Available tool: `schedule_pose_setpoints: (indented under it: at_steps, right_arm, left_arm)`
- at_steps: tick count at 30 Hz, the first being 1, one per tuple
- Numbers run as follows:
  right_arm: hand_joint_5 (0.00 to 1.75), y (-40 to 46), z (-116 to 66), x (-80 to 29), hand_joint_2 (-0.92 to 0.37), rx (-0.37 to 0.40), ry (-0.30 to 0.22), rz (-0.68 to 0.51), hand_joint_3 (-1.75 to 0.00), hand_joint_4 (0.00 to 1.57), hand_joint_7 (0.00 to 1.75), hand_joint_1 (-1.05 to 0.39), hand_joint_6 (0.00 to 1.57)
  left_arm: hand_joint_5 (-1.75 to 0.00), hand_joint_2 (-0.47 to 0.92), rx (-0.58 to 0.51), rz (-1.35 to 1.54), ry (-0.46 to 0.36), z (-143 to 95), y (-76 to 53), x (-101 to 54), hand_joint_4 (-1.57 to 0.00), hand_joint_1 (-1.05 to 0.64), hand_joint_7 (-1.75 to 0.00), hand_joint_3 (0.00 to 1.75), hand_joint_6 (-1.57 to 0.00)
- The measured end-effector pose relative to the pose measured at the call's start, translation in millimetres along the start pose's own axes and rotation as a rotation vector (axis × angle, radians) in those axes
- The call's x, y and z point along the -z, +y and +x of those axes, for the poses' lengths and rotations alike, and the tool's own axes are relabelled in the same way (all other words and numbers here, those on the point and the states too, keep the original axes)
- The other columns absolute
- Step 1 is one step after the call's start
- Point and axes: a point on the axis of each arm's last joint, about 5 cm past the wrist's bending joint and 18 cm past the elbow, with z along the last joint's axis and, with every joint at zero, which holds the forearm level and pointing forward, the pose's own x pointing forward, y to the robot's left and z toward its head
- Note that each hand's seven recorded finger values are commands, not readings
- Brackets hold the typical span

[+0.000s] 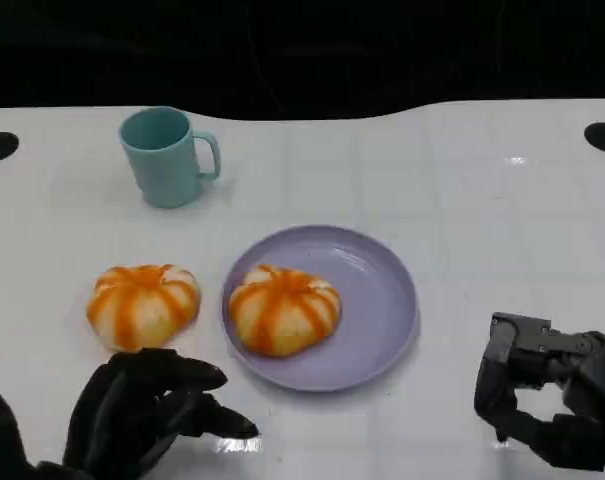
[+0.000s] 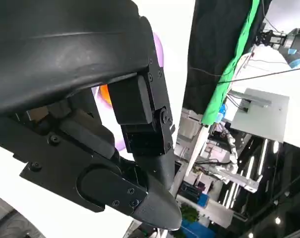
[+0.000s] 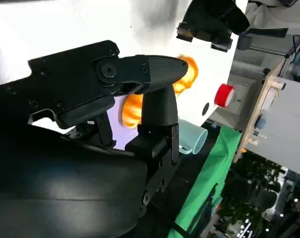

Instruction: Grasp the bread from the table and place it into the plate.

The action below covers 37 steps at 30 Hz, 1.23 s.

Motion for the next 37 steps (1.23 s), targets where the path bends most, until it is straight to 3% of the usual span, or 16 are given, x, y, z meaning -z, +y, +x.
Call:
schedule_pose_setpoints:
  at_steps: [9, 17, 37]
  right_arm:
    - [1.75, 4.9, 5.5, 11.6, -0.92, -0.062, 0.028, 0.073, -0.32, 0.71, 1.75, -0.41, 0.50]
    - [1.75, 10.2, 9.9, 17.7, -0.92, -0.090, 0.009, 0.077, -0.33, 0.72, 1.75, -0.44, 0.50]
    - [1.75, 9.1, 11.9, 21.6, -0.92, -0.092, -0.019, 0.028, -0.34, 0.70, 1.74, -0.42, 0.48]
  left_arm:
    - [-0.20, 0.81, -0.006, -0.003, 0.010, -1, 2.0, -0.2, -1.57, -0.97, 0.00, 0.01, -1.54]
    - [-0.19, 0.81, -0.005, -0.002, 0.013, -1, 3.0, -0.3, -1.57, -0.97, 0.00, 0.00, -1.53]
    - [-0.21, 0.79, -0.008, -0.010, 0.023, -2, 5.0, 2.4, -1.57, -0.96, -0.01, 0.00, -1.55]
